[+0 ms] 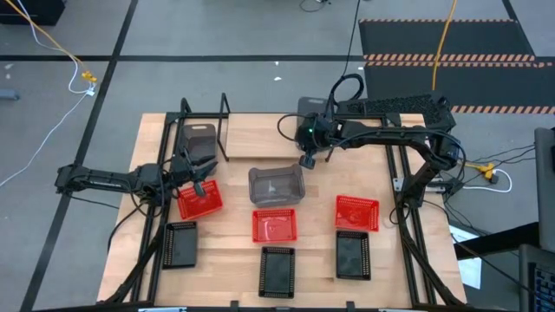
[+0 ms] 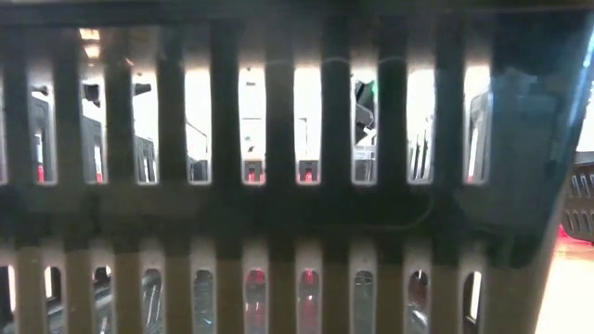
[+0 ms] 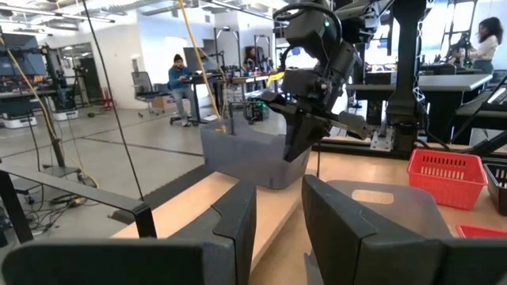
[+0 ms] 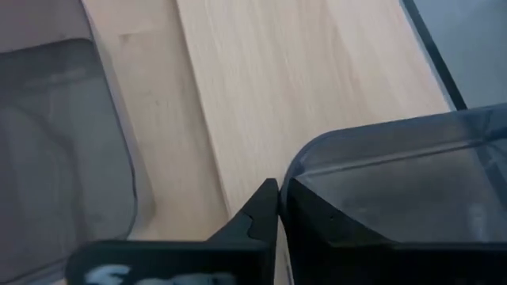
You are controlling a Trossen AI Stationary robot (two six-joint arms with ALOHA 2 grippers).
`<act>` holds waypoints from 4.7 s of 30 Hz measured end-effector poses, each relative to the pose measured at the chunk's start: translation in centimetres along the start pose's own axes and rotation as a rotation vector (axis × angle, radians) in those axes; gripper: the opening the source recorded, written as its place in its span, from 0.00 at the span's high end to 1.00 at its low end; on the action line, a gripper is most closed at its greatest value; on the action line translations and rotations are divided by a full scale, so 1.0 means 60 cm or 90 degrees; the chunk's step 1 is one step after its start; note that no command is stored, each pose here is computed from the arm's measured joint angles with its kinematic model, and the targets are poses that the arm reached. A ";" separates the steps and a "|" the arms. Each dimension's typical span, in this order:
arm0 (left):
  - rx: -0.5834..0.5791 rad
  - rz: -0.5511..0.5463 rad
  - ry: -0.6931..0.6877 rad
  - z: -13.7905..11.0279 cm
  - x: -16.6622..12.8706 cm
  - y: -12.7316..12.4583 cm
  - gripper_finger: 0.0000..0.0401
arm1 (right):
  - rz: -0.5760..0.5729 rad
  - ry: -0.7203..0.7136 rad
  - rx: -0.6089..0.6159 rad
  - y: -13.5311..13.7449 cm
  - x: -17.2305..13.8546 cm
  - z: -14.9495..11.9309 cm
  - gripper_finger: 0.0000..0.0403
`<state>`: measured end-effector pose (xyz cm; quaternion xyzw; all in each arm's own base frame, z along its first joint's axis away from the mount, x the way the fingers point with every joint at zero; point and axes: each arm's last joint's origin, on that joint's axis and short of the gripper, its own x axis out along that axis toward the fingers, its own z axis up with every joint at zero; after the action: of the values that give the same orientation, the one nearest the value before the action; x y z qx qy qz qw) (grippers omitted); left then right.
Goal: Stack baskets on shelf by color
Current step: Put the right transparent black bin on the shelf, then stack the bottom transparent black bin on top of the transparent black bin on the shelf
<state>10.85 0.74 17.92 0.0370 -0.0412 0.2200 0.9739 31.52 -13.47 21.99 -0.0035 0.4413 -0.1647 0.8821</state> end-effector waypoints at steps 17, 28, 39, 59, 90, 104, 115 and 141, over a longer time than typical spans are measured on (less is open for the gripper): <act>0.000 0.000 0.000 0.000 0.000 0.000 0.74 | 0.018 -0.018 -0.019 0.005 0.001 0.003 0.84; -0.001 0.001 -0.001 0.000 0.000 0.000 0.74 | 0.083 -0.048 -0.037 0.010 0.000 0.008 0.97; 0.002 0.001 -0.001 0.000 0.000 0.000 0.74 | 0.051 -0.064 -0.020 0.006 0.001 0.013 0.95; 0.000 0.001 -0.005 0.001 0.000 0.000 0.74 | 0.036 -0.133 -0.077 0.010 -0.067 0.030 0.68; -0.013 0.002 -0.021 0.006 0.000 0.001 0.74 | 0.077 0.020 -0.842 0.191 -0.094 -0.019 0.71; -0.014 0.002 -0.021 0.006 0.000 0.001 0.74 | 0.077 0.010 -0.955 0.183 -0.029 -0.040 0.71; -0.008 0.002 -0.018 0.005 0.000 0.000 0.74 | 0.086 0.101 -1.013 0.193 0.040 -0.065 0.74; -0.006 0.006 -0.020 0.005 0.000 0.001 0.74 | -0.008 -0.276 -0.625 0.237 -0.163 0.026 1.00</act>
<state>10.83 0.76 18.25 0.0355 -0.0573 0.2235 0.9724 31.38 2.64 28.39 -0.4522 0.2737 0.0602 0.8467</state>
